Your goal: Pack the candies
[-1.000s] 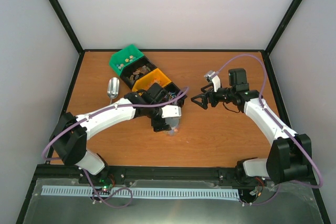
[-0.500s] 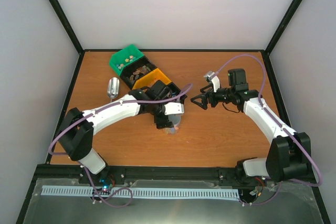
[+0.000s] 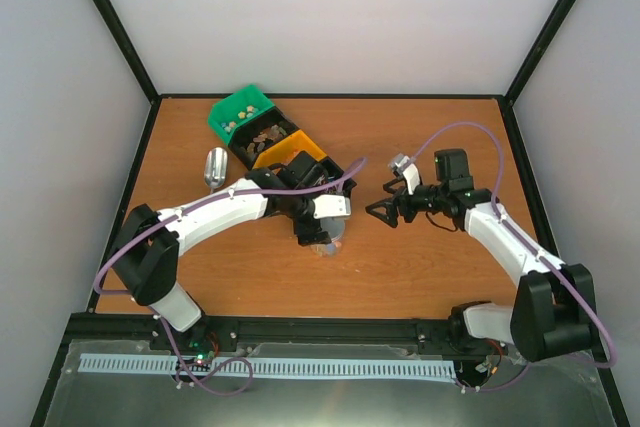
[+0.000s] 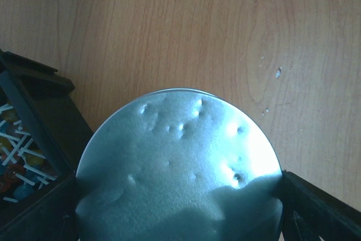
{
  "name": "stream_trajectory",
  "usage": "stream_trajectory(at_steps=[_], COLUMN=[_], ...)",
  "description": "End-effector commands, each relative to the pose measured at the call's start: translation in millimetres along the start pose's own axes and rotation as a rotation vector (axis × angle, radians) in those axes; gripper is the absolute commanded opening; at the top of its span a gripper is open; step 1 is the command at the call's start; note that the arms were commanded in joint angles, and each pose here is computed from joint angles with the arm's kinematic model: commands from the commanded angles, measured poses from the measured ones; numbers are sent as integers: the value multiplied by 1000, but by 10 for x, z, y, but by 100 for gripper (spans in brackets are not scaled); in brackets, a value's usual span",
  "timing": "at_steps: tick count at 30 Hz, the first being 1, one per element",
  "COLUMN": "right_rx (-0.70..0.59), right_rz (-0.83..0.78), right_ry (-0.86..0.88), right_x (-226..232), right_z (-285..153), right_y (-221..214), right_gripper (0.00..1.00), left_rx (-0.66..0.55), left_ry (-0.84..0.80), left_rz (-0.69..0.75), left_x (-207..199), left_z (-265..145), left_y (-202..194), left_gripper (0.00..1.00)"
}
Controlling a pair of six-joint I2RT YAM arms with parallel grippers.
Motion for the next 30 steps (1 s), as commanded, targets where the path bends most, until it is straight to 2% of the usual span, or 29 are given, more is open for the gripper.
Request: stream_trajectory(at_steps=[1,5,8,10,13,17,22,30], right_rx=[-107,-155,-91,-77,-144,-105,-114,-183], right_rz=[-72,-25,-55,-114,-235,-313,-289,-323], right_ry=[-43,7,56,20,-2,39,36,-25], right_x=[6,49,107,94,170,346,403,373], right_z=[-86,-81,63,134,139,280,500,768], right_y=[128,122,31,-81,-179,-289,-275,-616], right_gripper=[100,100,100,100,100,100,100,100], left_rx=[81,69,79,90,98,101,99,93], left_ry=[-104,-104,-105,-100,-91,-88,-92,-103], left_rz=[-50,-48,-47,-47,-49,-68,-71,-63], left_x=[-220,-214,-223,-221,-198,-148,-119,-134], left_z=[13,-9,1,17,42,66,82,85], left_y=[-207,-174,-200,-228,-241,-251,-255,-257], left_gripper=[85,85,85,85,85,85,85,85])
Point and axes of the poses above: each gripper's point midway between its finger pads, its own z axis out along the fingers, its own x axis along the line the jaws close on, y = z × x, the point moved 2 cm from there along -z, back along the fingers, and after that the axes turned 9 degrees about z, right-handed, at the moved point
